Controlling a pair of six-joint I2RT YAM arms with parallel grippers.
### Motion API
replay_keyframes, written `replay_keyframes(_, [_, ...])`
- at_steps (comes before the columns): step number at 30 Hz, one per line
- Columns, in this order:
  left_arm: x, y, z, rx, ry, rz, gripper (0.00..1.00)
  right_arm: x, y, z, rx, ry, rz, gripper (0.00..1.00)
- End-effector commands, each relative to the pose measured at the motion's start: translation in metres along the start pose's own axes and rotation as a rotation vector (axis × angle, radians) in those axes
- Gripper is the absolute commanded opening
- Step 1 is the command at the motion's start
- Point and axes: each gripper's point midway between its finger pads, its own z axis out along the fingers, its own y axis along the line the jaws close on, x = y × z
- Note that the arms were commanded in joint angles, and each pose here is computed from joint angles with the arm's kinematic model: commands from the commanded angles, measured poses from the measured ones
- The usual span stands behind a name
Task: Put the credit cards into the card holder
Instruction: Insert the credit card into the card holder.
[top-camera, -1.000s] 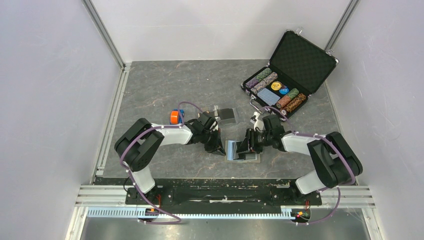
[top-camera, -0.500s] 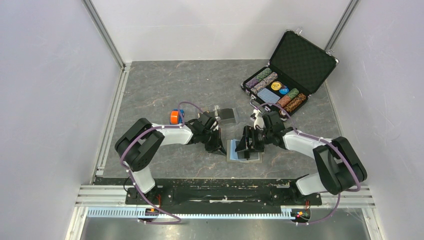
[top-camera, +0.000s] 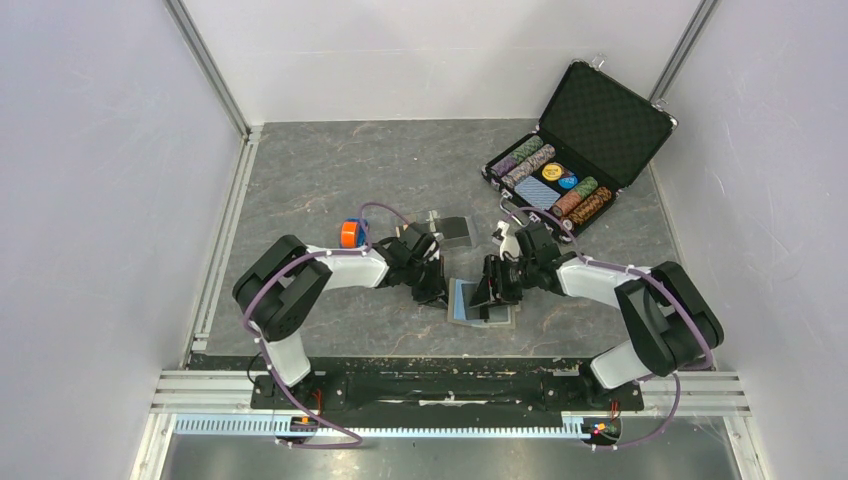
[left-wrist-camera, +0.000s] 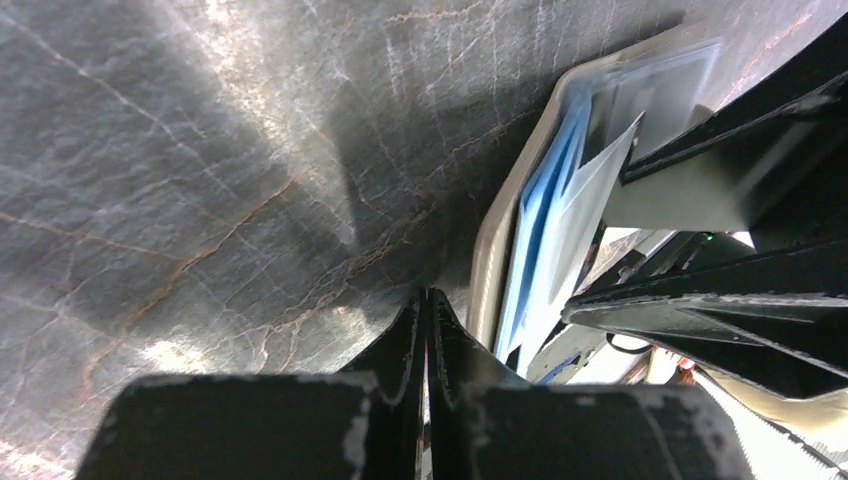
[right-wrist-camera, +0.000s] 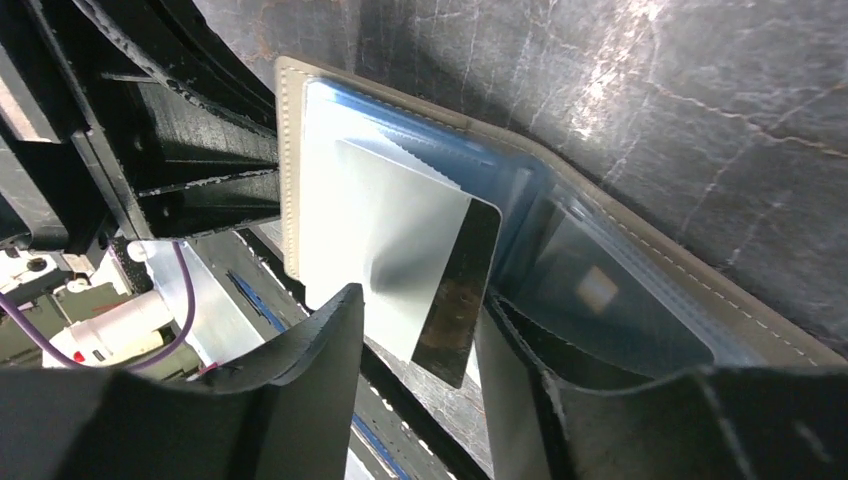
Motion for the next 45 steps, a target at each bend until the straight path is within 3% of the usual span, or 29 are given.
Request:
replay_keyframes(1, [0.03, 0.015, 0.007, -0.073, 0.121, -0.069, 0.02, -0.014, 0.015, 0.005, -0.03, -0.02, -0.027, 0.43])
replay_keyframes(6, [0.03, 0.016, 0.007, -0.104, 0.13, -0.045, 0.02, -0.011, 0.018, 0.009, -0.043, -0.004, -0.012, 0.26])
replay_keyframes(12, [0.025, 0.023, -0.005, -0.179, 0.103, -0.013, 0.02, -0.018, 0.03, 0.008, -0.098, -0.034, 0.0, 0.26])
replay_keyframes(23, [0.003, 0.033, -0.053, -0.412, 0.041, 0.115, 0.3, -0.014, 0.023, 0.001, -0.034, -0.023, -0.038, 0.59])
replay_keyframes(27, [-0.001, 0.031, -0.061, -0.434, 0.035, 0.137, 0.32, -0.012, 0.023, -0.002, -0.031, -0.027, -0.047, 0.7])
replay_keyframes(31, [-0.002, 0.017, -0.057, -0.366, 0.033, 0.134, 0.31, -0.012, 0.024, -0.002, -0.039, -0.024, -0.049, 0.72])
replay_keyframes(34, [-0.002, 0.003, -0.051, -0.287, 0.034, 0.123, 0.31, -0.011, 0.025, 0.001, -0.055, -0.019, -0.038, 0.69])
replay_keyframes(41, [-0.003, -0.007, -0.041, -0.227, 0.046, 0.109, 0.31, -0.012, 0.033, 0.004, -0.101, -0.01, -0.003, 0.42])
replay_keyframes(45, [-0.002, -0.016, -0.038, -0.175, 0.048, 0.096, 0.31, -0.008, 0.032, 0.006, -0.101, -0.002, 0.001, 0.39])
